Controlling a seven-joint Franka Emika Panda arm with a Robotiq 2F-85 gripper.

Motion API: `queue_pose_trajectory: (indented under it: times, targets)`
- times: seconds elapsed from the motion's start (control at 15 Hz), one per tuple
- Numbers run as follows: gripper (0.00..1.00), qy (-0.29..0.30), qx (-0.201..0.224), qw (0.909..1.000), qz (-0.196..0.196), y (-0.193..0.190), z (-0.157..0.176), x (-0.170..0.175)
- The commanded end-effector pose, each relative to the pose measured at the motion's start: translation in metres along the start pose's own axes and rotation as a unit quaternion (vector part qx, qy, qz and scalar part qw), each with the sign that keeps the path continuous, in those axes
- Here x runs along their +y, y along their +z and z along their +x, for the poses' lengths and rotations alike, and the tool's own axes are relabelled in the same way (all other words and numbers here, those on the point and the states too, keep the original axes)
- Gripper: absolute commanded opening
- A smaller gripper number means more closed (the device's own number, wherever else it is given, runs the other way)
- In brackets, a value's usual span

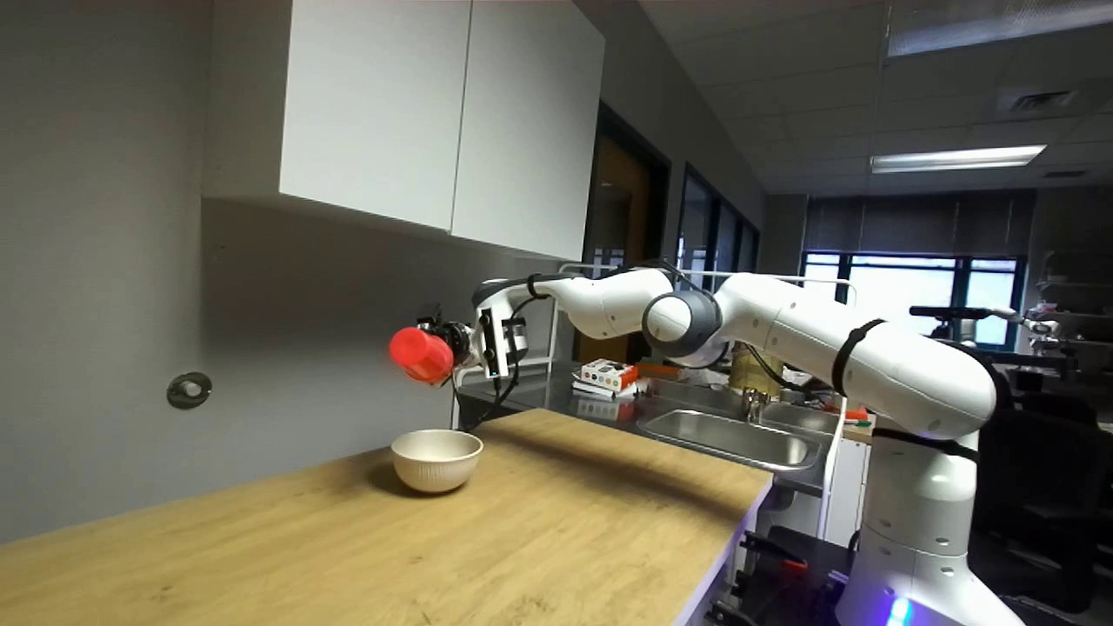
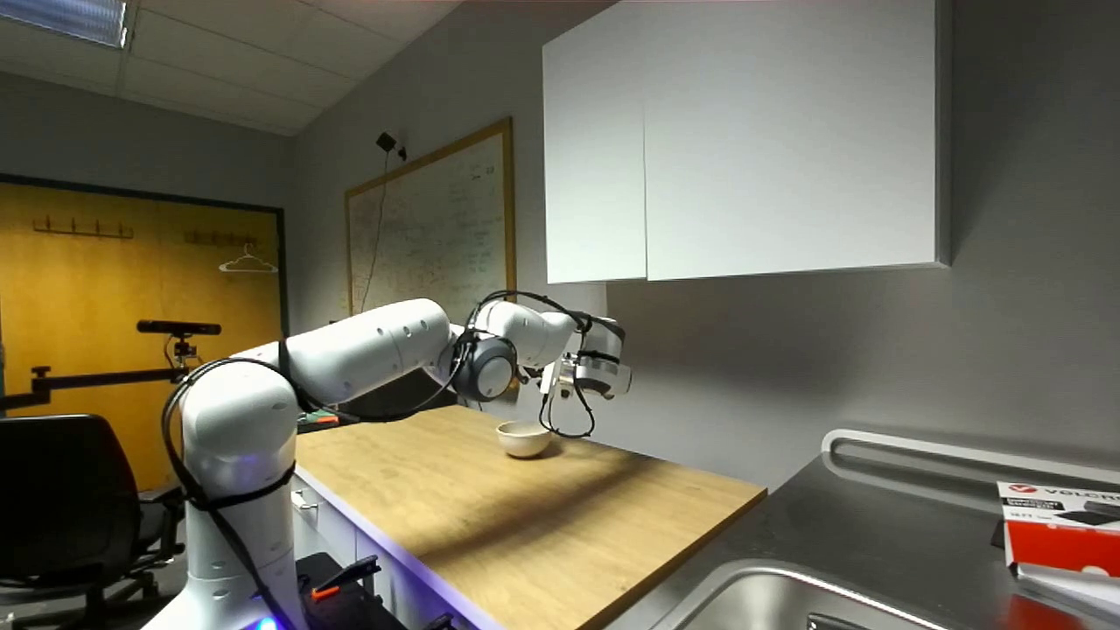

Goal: Pour the contents of the cup into the bowl

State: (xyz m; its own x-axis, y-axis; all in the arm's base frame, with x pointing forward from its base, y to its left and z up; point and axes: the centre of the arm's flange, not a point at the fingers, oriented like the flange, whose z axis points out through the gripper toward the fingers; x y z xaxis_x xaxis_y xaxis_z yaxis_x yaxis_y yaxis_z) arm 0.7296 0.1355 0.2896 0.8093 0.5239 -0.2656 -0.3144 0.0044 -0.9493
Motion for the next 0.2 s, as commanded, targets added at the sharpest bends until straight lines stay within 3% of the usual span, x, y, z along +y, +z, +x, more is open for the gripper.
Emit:
queue_pose_trajectory:
  times: [0.0, 0.13]
  targets:
    - [0.02, 0.008, -0.008, 0.9999, 0.004, -0.0127, 0.0194, -0.0115]
    - [0.02, 0.011, -0.009, 0.9999, 0.002, -0.0121, 0.0194, -0.0112]
